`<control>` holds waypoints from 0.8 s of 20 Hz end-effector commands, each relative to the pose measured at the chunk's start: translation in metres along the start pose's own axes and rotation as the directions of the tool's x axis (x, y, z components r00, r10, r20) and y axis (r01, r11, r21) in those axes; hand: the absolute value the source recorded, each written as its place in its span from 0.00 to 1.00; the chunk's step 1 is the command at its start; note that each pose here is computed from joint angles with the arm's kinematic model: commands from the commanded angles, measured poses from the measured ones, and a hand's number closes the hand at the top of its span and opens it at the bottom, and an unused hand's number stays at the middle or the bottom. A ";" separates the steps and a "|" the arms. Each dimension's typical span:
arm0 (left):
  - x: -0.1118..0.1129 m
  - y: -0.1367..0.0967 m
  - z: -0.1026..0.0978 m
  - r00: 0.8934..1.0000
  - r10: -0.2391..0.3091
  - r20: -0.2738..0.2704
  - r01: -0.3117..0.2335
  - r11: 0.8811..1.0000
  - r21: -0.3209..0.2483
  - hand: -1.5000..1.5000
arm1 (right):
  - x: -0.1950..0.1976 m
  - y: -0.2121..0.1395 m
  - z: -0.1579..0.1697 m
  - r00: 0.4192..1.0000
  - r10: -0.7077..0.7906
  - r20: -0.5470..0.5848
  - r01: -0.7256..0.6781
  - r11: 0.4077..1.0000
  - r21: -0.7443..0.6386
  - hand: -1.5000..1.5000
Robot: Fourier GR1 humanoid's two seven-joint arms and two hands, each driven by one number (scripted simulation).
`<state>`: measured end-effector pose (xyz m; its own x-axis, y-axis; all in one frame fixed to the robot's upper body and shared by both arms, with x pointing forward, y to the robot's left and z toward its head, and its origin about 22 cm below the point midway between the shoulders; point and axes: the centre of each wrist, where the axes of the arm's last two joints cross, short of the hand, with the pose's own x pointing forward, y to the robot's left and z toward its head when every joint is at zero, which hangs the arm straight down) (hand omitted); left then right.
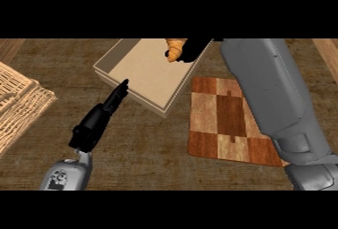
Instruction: Pick the croissant from the cutting board and place it in the cardboard box
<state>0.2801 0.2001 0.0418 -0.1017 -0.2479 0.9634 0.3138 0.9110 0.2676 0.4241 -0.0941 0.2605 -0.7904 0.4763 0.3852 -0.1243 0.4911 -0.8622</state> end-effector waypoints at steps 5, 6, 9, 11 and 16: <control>0.007 -0.005 -0.002 1.000 0.010 0.009 -0.010 1.000 -0.011 0.50 | -0.019 0.058 -0.021 0.993 0.116 -0.020 -0.114 0.991 0.066 1.00; -0.004 -0.007 -0.004 1.000 -0.004 0.003 0.004 1.000 -0.012 0.50 | -0.017 0.070 -0.025 0.994 0.111 -0.021 -0.109 0.991 0.082 1.00; -0.002 -0.010 0.000 1.000 0.014 0.016 -0.014 1.000 -0.021 0.50 | -0.035 0.069 -0.020 0.992 0.101 -0.075 -0.091 0.988 0.125 1.00; 0.006 -0.002 -0.004 1.000 0.010 0.029 -0.009 1.000 -0.026 0.50 | -0.032 0.098 -0.021 0.985 0.013 -0.171 0.008 0.993 0.119 1.00; 0.010 -0.006 -0.013 0.999 -0.001 0.040 0.003 0.999 -0.052 0.50 | -0.047 0.112 -0.012 0.964 -0.089 -0.250 0.138 0.973 0.185 0.00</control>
<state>0.2882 0.1917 0.0440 -0.1256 -0.2401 0.9626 0.3410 0.9007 0.2692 0.4548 -0.0560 0.1675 -0.6541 0.5855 0.4789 -0.2731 0.4076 -0.8713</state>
